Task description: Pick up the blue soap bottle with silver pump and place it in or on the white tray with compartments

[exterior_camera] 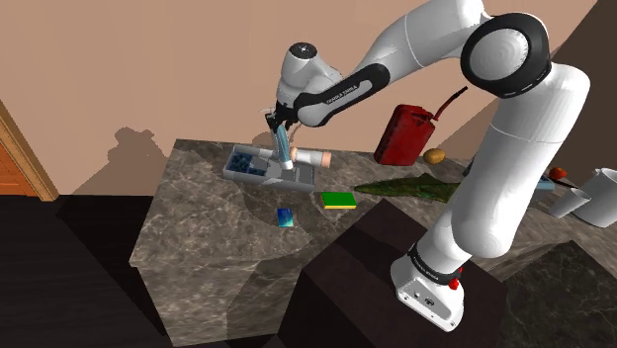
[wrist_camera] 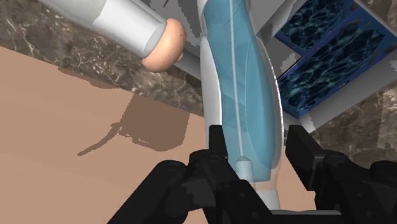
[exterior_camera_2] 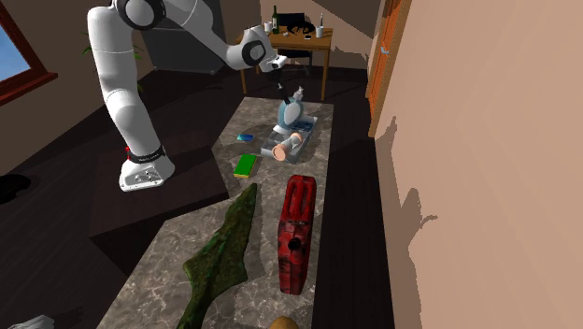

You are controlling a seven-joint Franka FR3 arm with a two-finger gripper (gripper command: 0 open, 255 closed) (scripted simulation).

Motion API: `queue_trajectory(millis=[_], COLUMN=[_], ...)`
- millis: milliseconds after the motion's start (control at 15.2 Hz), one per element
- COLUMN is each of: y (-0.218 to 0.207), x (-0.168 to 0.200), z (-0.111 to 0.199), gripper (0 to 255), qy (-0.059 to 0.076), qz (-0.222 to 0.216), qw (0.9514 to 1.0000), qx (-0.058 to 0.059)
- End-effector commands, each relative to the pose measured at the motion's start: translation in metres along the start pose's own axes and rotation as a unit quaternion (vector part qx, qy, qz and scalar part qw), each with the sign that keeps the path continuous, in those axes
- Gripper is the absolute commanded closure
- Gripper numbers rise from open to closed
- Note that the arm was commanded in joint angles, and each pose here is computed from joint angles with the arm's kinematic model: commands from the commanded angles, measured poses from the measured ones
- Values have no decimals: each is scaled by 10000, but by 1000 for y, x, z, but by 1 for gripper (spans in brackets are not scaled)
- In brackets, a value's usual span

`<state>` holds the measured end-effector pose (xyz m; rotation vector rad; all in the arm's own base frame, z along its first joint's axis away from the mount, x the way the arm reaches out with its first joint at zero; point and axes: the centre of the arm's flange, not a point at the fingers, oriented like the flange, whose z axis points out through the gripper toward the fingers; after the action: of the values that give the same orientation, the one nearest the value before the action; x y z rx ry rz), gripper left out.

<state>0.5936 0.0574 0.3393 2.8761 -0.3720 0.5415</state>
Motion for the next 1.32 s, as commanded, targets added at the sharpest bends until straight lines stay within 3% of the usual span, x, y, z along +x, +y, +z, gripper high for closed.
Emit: queue_trajectory(millis=[0,66,132,396,726,1254], y=[1,1,0,0,0,0], x=[-9,-9,-9,-7,-7,-7], z=[14,14,15,21,-36,-36], gripper=[255,255,0,0,0,0], qy=[-199,-199,-198,-199,-199,-199], qz=[-8,-8,-7,-5,-8,-8], qw=[9997,9997,9997,9997,9997,9997], qx=[-137,-137,-138,-137,-137,-137])
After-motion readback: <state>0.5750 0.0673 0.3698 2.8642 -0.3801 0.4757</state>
